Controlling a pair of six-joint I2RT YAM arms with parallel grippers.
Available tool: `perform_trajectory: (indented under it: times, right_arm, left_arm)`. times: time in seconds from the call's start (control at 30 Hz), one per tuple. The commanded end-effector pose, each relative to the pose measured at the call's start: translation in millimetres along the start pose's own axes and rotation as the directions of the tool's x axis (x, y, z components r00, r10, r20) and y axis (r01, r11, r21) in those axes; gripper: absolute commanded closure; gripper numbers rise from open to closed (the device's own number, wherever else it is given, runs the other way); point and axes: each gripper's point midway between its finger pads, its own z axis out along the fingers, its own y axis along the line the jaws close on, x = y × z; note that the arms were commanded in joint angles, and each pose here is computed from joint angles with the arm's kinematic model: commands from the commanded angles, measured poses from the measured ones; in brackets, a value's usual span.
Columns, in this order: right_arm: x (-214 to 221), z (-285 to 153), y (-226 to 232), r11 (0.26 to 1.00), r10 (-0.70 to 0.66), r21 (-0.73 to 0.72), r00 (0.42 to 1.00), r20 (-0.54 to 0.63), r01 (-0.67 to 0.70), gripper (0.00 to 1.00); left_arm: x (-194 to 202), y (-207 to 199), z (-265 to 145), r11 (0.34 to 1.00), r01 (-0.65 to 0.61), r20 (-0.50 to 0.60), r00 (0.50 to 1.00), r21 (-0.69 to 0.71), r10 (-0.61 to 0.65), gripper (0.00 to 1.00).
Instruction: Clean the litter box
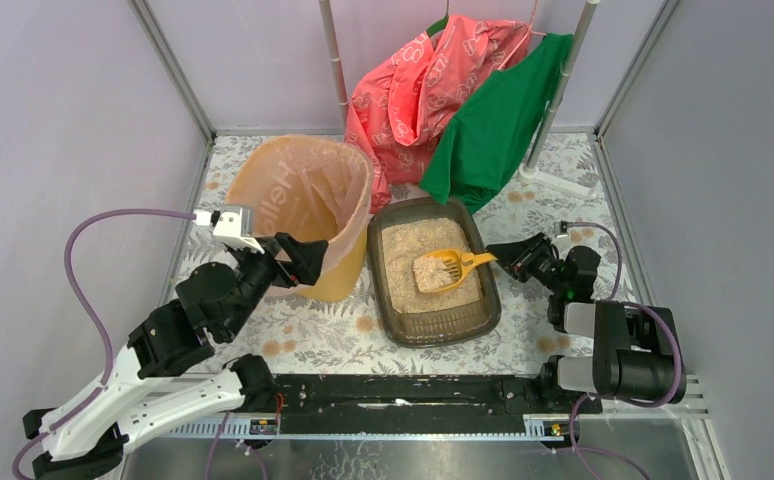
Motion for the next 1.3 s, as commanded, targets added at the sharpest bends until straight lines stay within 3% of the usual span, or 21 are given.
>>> perform_trajectory:
  times: [0.0, 0.1, 0.17, 0.27, 0.37, 0.43, 0.53, 0.67, 0.97, 1.03, 1.27]
  right_arm:
    - [-11.9, -9.8, 42.7, 0.981, -0.065, -0.180, 0.997, 0.049, 0.073, 1.00]
    - [-5.1, -6.1, 44.7, 0.982, -0.078, -0.173, 0.997, 0.011, 0.079, 1.00]
    - [-16.9, -14.4, 45.3, 0.981, -0.081, -0.173, 0.995, 0.061, 0.090, 1.00]
    - [-5.2, -3.9, 48.5, 0.979, -0.138, -0.154, 0.990, -0.007, 0.135, 1.00]
    - [-21.7, -13.3, 43.0, 0.983, -0.112, -0.137, 0.992, 0.063, 0.119, 1.00]
    - [-9.9, -8.0, 46.7, 0.980, -0.111, -0.168, 0.994, 0.004, 0.110, 1.00]
    - [-18.4, -18.2, 48.7, 0.973, -0.037, -0.226, 0.998, 0.050, 0.048, 1.00]
    - [-11.1, -16.4, 51.3, 0.958, 0.026, -0.287, 1.000, 0.006, -0.023, 1.00]
    - [-12.3, -9.1, 55.4, 0.961, -0.036, -0.274, 0.999, 0.010, 0.037, 1.00]
    - [-29.8, -23.5, 53.2, 0.963, -0.028, -0.264, 0.996, 0.088, 0.050, 1.00]
    - [-17.8, -11.4, 54.3, 0.969, -0.110, -0.218, 0.993, 0.049, 0.118, 1.00]
  left_arm:
    - [-17.6, -12.5, -0.6, 0.998, 0.053, 0.053, 0.997, 0.045, -0.055, 0.01]
    - [-17.6, -12.2, -0.7, 0.997, 0.060, 0.056, 0.996, 0.045, -0.063, 0.01]
    - [-17.9, -12.9, -0.5, 0.997, 0.058, 0.053, 0.997, 0.046, -0.060, 0.01]
    - [-17.9, -13.4, -0.3, 0.997, 0.068, 0.056, 0.996, 0.049, -0.070, 0.01]
    - [-16.9, -15.4, 0.8, 0.996, 0.067, 0.050, 0.996, 0.054, -0.070, 0.01]
    - [-15.8, -15.3, 1.1, 0.996, 0.074, 0.051, 0.996, 0.055, -0.077, 0.01]
    - [-15.6, -17.3, 2.6, 0.996, 0.072, 0.049, 0.996, 0.059, -0.075, 0.01]
    - [-15.3, -17.4, 3.3, 0.996, 0.069, 0.047, 0.996, 0.056, -0.072, 0.01]
    - [-17.1, -18.0, 2.4, 0.995, 0.087, 0.047, 0.995, 0.057, -0.090, 0.01]
    - [-17.5, -19.4, 3.0, 0.995, 0.084, 0.044, 0.995, 0.059, -0.086, 0.01]
    - [-15.3, -19.6, 4.3, 0.994, 0.091, 0.042, 0.995, 0.058, -0.093, 0.01]
